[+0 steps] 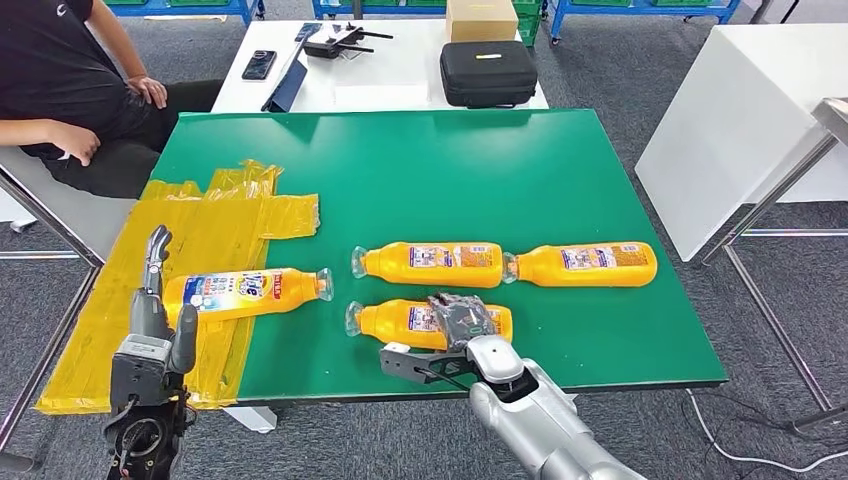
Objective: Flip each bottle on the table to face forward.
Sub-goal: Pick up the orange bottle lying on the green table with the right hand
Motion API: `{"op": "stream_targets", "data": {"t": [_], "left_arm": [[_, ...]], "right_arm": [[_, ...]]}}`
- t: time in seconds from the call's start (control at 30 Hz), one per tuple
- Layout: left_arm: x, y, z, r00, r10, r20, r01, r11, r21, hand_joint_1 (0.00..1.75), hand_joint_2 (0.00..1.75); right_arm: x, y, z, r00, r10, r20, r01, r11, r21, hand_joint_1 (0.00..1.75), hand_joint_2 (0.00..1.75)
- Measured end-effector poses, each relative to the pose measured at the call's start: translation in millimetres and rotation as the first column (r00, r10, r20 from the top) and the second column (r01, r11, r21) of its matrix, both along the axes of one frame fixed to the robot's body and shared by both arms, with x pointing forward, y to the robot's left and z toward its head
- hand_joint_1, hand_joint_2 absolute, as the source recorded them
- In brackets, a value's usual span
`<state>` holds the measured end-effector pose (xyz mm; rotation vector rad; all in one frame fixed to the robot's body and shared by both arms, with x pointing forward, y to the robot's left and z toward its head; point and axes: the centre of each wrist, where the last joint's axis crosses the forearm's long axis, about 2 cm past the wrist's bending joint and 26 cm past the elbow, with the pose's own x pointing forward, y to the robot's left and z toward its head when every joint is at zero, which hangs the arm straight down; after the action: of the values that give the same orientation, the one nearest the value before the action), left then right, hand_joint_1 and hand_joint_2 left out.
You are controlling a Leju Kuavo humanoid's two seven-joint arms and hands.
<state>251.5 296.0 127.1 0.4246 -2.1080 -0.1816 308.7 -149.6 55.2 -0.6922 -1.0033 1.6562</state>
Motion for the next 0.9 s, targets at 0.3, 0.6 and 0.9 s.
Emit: {"op": "stream_targets", "data": {"t": [0.3,0.6,0.9], "left_arm": [[7.3,0,11.8,1.0,-0.001,0.03,0.002,1.0,-0.015,0.0,0.0],[3.1,-4,9.4,0.971,-0.238,-0.035,0.217,0.93,-0.297,0.0,0.0],[-2.1,-5,4.6,0.964,-0.262,-0.044,0.232,0.91,-0.343,0.0,1.75]], "right_arm": [[4,-2,-1,1.0,0.006,-0.029,-0.006,1.0,-0.028,1.75,1.75],[5,-17,10,0.981,0.073,-0.177,0.008,0.908,0.419,1.75,1.75],[-9,-28,17,0.981,0.077,-0.179,0.03,0.847,0.53,1.75,1.75]]}}
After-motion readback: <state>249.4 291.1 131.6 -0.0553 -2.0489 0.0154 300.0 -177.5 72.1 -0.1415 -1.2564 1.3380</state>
